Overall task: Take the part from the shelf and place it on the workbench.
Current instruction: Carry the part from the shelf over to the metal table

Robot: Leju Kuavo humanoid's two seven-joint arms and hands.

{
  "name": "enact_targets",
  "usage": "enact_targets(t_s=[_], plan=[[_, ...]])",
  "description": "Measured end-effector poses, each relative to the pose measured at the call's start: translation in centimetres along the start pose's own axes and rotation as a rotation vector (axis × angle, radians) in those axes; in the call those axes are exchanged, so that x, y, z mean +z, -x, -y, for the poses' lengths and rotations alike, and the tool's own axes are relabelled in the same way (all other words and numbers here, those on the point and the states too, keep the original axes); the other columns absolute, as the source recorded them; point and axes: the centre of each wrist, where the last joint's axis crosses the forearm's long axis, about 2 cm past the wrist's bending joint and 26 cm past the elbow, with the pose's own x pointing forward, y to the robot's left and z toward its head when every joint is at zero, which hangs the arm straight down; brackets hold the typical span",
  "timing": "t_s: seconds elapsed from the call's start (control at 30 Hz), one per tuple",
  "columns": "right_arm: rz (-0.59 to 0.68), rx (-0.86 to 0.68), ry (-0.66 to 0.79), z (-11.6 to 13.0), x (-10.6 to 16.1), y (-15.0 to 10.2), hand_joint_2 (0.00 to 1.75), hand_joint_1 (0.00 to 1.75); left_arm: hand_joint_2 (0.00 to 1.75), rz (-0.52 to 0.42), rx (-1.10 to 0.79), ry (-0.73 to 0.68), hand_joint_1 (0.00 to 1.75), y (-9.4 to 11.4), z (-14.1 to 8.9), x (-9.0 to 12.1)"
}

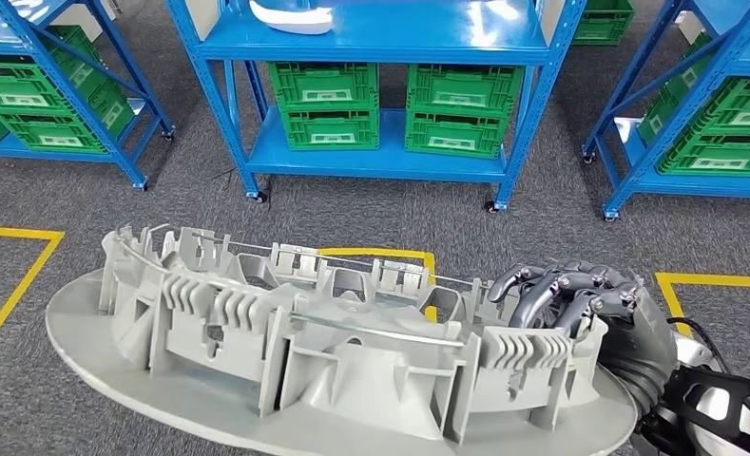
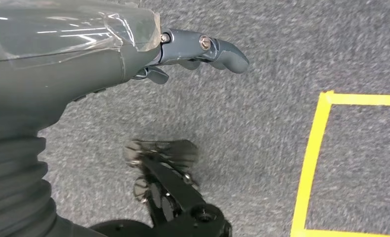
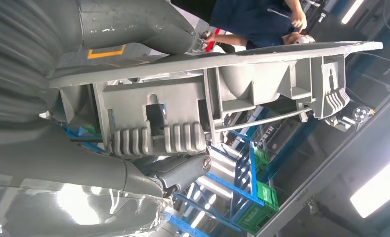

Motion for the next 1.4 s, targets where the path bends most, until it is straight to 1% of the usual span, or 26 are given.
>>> enact_targets(t_s=[0.27,0.67,1.03,1.27,1.4], plan=[[0.016,-0.001,0.000,0.1,-0.4,0.0,1.75,1.75,1.75,0.015,-0.014,-0.006,0.00,-0.3,-0.8,-0.1],[0.008,0.007,0.005,0.2,-1.0,0.1,1.75,1.75,1.75,0.022,-0.014,-0.002,0.00,-0.4,-0.5,-0.2],[0.008,0.001,0.028,-0.1,-1.4,0.4,1.75,1.75,1.75,0.012,-0.019,-0.008,0.00,-0.1,-0.7,0.0],[0.024,-0.001,0.032,-0.1,-1.3,0.5,1.75,1.75,1.75,0.018,-0.030,-0.021,0.00,-0.5,-1.4,-0.1],[0.024,0.000,0.032,0.0,-1.2,0.4,1.75,1.75,1.75,0.021,-0.030,-0.017,0.00,-0.6,-1.4,-0.2]])
